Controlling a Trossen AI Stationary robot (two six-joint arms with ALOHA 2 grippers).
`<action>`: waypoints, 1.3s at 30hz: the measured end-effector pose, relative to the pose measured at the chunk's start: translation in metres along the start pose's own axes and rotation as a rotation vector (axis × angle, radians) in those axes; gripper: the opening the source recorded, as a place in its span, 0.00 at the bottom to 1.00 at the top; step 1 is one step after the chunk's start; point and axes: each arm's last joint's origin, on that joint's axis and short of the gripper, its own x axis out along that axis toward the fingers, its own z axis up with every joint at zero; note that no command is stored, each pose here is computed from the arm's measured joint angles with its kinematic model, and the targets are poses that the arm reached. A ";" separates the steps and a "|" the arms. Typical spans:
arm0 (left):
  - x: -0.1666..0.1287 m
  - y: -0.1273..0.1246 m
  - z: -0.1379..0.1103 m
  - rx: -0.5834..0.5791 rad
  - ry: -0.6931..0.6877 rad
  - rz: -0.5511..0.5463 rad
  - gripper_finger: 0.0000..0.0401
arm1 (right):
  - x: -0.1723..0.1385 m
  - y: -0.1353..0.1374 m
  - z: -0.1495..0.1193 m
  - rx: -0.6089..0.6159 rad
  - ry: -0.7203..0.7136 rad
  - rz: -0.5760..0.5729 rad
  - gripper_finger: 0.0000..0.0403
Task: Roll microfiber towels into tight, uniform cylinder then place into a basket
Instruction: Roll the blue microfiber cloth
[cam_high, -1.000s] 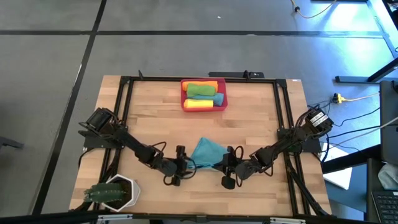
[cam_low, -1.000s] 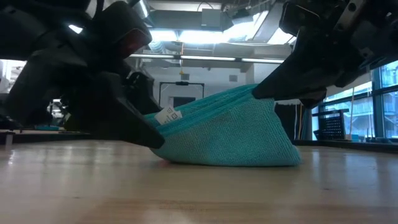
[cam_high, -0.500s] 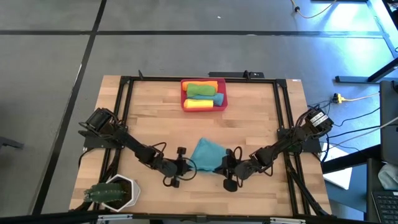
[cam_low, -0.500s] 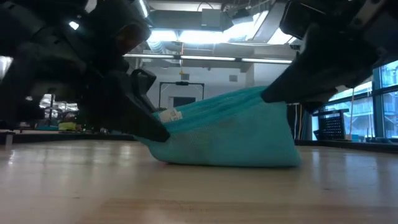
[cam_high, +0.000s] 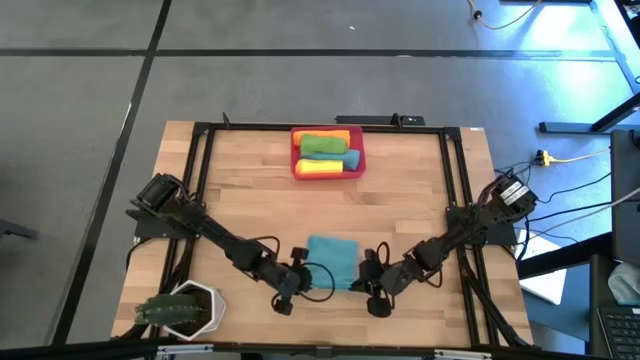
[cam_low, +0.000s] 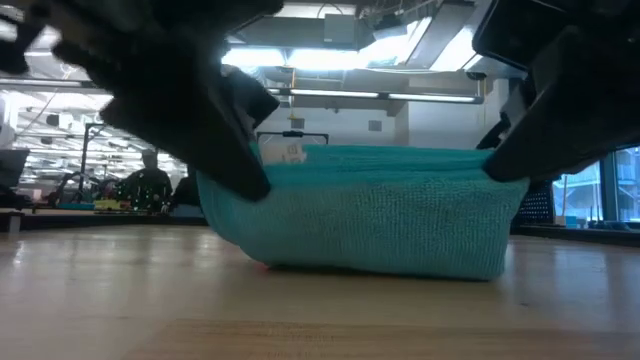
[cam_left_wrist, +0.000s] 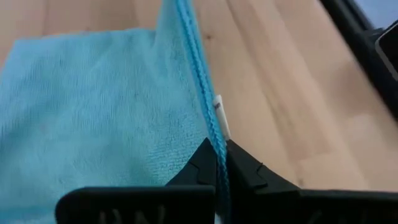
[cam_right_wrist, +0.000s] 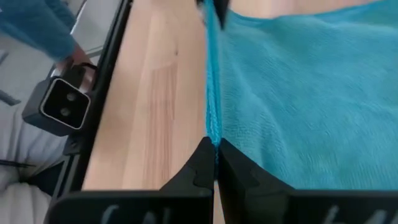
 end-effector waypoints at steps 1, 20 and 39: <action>-0.001 -0.002 0.002 -0.003 0.005 -0.002 0.00 | 0.000 0.000 -0.001 0.006 0.000 -0.012 0.02; 0.008 0.037 -0.019 -0.115 0.079 0.071 0.00 | 0.008 -0.033 0.000 0.120 -0.034 -0.298 0.01; 0.011 0.047 -0.023 -0.078 0.033 0.135 0.22 | 0.019 -0.045 -0.009 0.151 0.047 -0.304 0.01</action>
